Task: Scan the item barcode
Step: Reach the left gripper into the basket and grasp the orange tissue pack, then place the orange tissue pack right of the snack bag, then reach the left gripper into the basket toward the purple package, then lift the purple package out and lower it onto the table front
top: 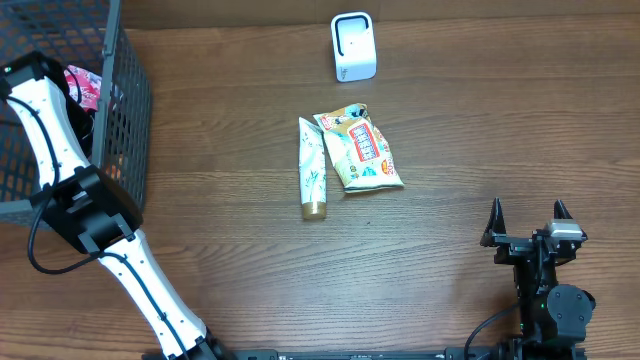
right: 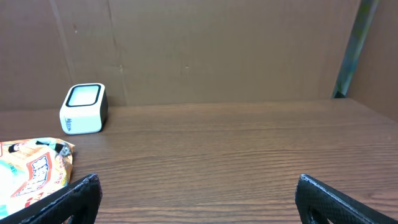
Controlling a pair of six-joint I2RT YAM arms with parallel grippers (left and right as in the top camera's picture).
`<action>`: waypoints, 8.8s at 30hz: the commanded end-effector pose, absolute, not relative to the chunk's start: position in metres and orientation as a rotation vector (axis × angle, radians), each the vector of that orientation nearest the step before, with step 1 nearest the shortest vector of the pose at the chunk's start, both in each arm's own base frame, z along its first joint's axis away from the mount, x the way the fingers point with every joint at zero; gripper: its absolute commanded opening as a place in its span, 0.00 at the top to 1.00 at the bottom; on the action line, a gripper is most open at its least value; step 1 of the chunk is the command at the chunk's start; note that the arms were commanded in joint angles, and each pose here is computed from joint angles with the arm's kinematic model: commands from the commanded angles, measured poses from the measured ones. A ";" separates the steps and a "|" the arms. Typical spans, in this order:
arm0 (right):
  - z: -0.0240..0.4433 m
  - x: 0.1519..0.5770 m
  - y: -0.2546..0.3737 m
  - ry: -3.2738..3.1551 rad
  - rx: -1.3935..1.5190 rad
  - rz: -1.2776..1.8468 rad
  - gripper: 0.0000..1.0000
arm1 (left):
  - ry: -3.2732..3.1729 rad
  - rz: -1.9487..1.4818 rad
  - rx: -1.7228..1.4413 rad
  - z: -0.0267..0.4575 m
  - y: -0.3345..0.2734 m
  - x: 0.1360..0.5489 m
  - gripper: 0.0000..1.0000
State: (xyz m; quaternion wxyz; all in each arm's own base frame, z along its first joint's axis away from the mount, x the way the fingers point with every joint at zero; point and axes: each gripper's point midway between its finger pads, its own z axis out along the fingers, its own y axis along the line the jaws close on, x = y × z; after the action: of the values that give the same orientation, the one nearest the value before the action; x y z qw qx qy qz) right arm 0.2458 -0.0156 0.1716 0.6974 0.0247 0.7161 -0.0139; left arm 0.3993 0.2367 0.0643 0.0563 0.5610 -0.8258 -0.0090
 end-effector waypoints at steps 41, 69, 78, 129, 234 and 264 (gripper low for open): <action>0.170 0.246 -0.016 1.594 0.055 -0.038 0.00 | -2.747 0.075 2.040 0.188 0.270 0.422 0.96; 0.170 0.246 -0.016 1.594 0.055 -0.038 0.00 | -3.373 0.457 -0.044 0.228 -0.277 0.404 0.96; 0.170 0.246 -0.016 1.594 0.055 -0.038 0.00 | -3.208 0.403 -0.274 0.094 -0.373 0.393 0.91; 0.170 0.246 -0.016 1.594 0.055 -0.038 0.00 | -3.577 -0.217 1.561 0.367 0.212 0.426 0.00; 0.170 0.246 -0.016 1.594 0.055 -0.038 0.00 | -3.761 0.790 1.433 0.137 0.246 0.539 0.00; 0.170 0.246 -0.016 1.594 0.055 -0.038 0.00 | -3.681 1.075 1.549 0.223 0.274 0.472 0.96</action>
State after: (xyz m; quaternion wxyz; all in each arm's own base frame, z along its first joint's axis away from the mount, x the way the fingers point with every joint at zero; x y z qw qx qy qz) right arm 0.2458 -0.0156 0.1716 0.6974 0.0247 0.7161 -0.0139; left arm 0.4952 0.2634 0.1180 -0.3950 0.3614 -0.8098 0.2402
